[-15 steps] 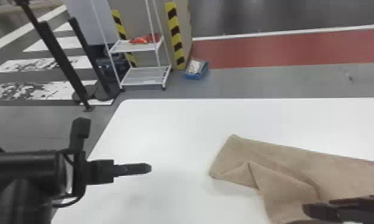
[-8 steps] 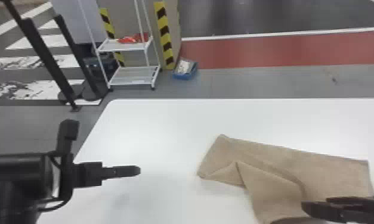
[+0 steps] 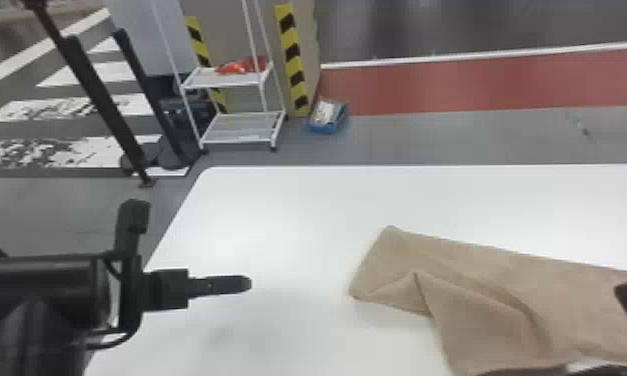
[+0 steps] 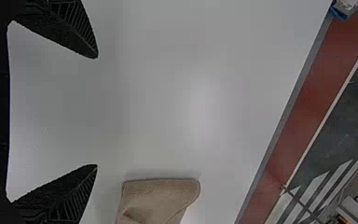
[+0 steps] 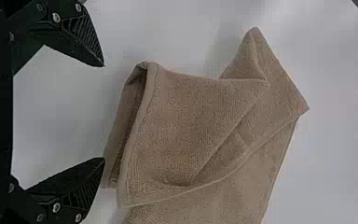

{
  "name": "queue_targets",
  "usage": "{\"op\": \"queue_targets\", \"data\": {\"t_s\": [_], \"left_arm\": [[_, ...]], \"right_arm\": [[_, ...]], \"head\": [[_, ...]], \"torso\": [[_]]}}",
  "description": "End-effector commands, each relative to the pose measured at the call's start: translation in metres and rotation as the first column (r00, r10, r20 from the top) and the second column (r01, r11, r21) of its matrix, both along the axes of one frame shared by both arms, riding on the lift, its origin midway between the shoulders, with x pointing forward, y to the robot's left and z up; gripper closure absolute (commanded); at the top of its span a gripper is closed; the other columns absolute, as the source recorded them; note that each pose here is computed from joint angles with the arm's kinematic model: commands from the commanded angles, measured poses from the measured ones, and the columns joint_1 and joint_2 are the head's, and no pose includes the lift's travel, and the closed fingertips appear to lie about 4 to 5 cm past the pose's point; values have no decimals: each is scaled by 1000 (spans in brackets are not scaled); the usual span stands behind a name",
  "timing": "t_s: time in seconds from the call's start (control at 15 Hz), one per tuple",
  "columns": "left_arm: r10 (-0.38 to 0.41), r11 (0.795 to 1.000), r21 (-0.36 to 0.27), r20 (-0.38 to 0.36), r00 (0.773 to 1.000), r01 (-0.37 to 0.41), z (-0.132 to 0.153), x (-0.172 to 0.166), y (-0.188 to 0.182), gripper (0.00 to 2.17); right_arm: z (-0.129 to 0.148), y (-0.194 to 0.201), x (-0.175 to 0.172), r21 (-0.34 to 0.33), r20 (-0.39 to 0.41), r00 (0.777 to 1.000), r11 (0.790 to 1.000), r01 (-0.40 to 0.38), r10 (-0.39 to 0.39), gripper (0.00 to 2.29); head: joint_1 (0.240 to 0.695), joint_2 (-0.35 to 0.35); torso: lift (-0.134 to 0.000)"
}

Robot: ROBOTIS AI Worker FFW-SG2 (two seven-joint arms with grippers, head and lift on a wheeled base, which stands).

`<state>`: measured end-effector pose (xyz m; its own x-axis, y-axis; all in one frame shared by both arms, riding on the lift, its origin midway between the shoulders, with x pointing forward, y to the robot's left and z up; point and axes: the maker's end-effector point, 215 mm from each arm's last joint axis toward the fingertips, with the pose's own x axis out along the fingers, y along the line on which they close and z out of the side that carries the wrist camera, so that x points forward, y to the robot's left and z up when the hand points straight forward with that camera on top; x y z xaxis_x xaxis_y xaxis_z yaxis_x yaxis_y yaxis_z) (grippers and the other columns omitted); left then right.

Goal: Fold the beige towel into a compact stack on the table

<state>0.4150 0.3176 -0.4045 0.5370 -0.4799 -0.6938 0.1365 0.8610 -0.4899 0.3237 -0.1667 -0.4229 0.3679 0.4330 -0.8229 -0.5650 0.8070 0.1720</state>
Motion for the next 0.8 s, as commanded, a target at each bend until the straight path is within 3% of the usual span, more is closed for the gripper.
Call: {"op": "queue_targets", "data": {"t_s": [0.0, 0.07, 0.13, 0.2, 0.27, 0.47, 0.6, 0.73], "left_arm": [[3, 1000, -2, -2, 1000, -3, 0, -1, 1, 39], [4, 1000, -1, -4, 1000, -4, 0, -1, 1, 39], [4, 1000, -1, -4, 1000, -4, 0, -1, 1, 39], [2, 1000, -3, -4, 1000, -2, -1, -1, 0, 39], [2, 1000, -2, -3, 1000, -2, 0, -1, 0, 39], [3, 1000, -2, -5, 1000, -3, -1, -1, 0, 39], [3, 1000, -2, -5, 1000, -3, -1, -1, 0, 39], [5, 1000, 2, -7, 1000, -5, -2, -2, 1, 39]], "right_arm": [[18, -8, 14, -122, 106, 987, 987, -104, 118, 184], [31, -14, 24, -182, 165, 971, 973, -141, 171, 181], [42, -15, 33, -276, 219, 935, 937, -214, 278, 181], [48, -18, 39, -376, 240, 896, 887, -268, 373, 181], [46, -17, 40, -442, 229, 867, 841, -313, 443, 178], [25, -14, 30, -539, 141, 803, 725, -428, 579, 178], [8, -14, 26, -568, 91, 778, 674, -472, 621, 191], [-3, -10, 24, -574, 64, 774, 658, -488, 630, 225]], "head": [[695, 236], [695, 226], [695, 220], [695, 212], [695, 207], [695, 198], [695, 202], [695, 201]], "torso": [[-124], [-124], [-124], [-124], [-124], [-124], [-124], [-124]]}}
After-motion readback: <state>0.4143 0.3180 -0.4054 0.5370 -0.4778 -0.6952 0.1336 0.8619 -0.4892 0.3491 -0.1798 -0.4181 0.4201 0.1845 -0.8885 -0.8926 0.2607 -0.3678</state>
